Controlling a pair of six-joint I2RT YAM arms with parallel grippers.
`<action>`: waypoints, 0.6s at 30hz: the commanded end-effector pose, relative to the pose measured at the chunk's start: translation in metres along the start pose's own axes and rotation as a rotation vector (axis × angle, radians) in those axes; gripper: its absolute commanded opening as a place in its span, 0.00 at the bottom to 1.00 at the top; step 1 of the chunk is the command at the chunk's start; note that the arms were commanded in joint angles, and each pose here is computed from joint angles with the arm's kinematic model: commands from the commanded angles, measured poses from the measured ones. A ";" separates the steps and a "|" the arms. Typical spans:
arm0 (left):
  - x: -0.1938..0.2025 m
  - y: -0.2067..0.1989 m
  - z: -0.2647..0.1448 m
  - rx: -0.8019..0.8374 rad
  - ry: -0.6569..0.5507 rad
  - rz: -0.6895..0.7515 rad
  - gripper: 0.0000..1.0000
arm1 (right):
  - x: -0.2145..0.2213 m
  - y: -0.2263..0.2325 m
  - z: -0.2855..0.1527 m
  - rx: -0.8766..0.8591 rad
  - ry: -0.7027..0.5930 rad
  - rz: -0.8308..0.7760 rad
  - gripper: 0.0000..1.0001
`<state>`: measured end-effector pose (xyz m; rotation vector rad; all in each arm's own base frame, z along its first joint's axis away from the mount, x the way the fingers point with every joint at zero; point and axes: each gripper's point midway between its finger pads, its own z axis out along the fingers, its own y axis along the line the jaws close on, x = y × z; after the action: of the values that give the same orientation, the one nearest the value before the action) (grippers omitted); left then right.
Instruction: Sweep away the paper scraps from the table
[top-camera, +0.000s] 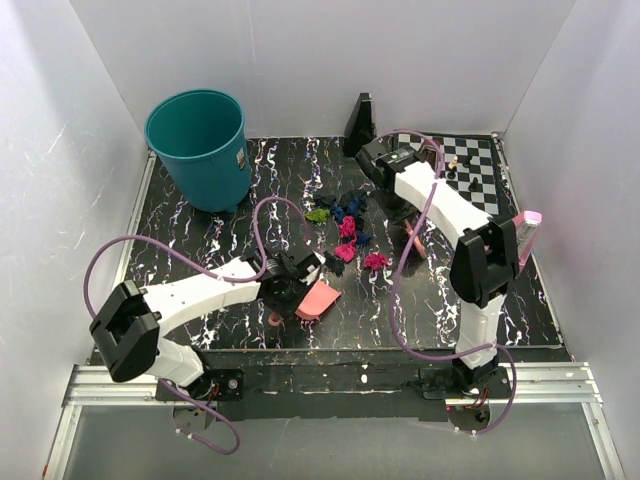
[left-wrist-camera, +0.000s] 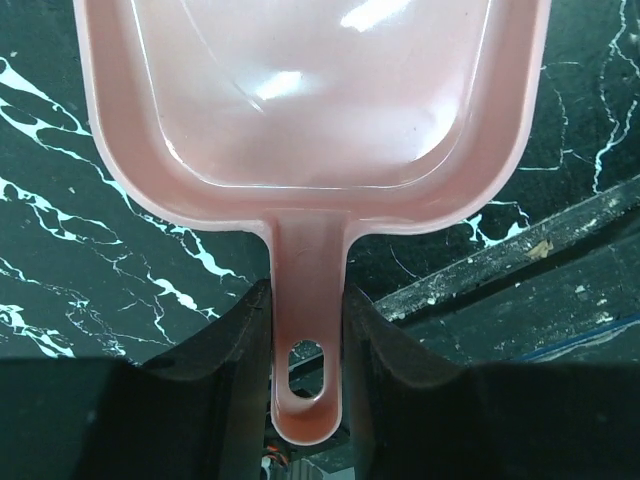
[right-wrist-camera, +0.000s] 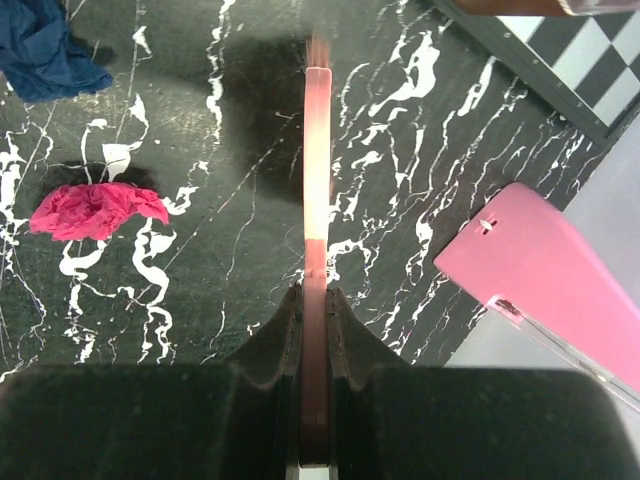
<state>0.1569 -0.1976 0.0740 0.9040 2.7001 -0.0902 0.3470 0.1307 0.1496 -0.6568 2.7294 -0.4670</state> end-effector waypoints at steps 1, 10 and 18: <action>-0.019 -0.004 -0.003 -0.002 -0.045 -0.020 0.00 | -0.006 0.020 0.009 0.023 0.007 -0.126 0.01; -0.038 -0.013 0.001 0.039 -0.093 -0.005 0.00 | -0.016 0.113 -0.031 -0.277 -0.184 -0.363 0.01; -0.053 -0.014 0.007 0.022 -0.111 0.018 0.00 | -0.002 0.172 -0.089 -0.522 -0.303 -0.540 0.01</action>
<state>0.1760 -0.2241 0.0683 0.9024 2.6714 -0.1207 0.2883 0.2514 0.1451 -1.3281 2.4719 -0.1240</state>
